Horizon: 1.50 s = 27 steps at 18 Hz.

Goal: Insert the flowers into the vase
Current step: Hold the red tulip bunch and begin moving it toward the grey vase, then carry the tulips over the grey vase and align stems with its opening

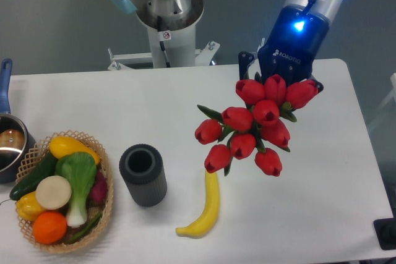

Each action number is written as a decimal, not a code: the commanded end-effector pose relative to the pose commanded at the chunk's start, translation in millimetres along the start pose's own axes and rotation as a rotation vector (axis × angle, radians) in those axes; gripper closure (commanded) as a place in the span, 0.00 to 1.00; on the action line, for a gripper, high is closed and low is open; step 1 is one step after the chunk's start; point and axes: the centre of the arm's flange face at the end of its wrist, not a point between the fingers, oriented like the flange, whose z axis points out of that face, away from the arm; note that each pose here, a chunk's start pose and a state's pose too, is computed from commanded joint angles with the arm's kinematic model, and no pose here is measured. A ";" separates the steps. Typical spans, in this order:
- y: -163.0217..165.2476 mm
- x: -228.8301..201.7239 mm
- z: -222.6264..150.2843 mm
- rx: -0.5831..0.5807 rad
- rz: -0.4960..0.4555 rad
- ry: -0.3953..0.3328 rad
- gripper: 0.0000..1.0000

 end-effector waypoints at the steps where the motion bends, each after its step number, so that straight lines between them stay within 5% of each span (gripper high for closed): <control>1: 3.7 -1.6 -0.5 -0.001 -0.005 -0.002 0.66; 21: -7.0 2.9 24.6 0.109 0.049 0.071 0.66; 27: -15.2 25.3 50.2 0.184 0.055 0.176 0.66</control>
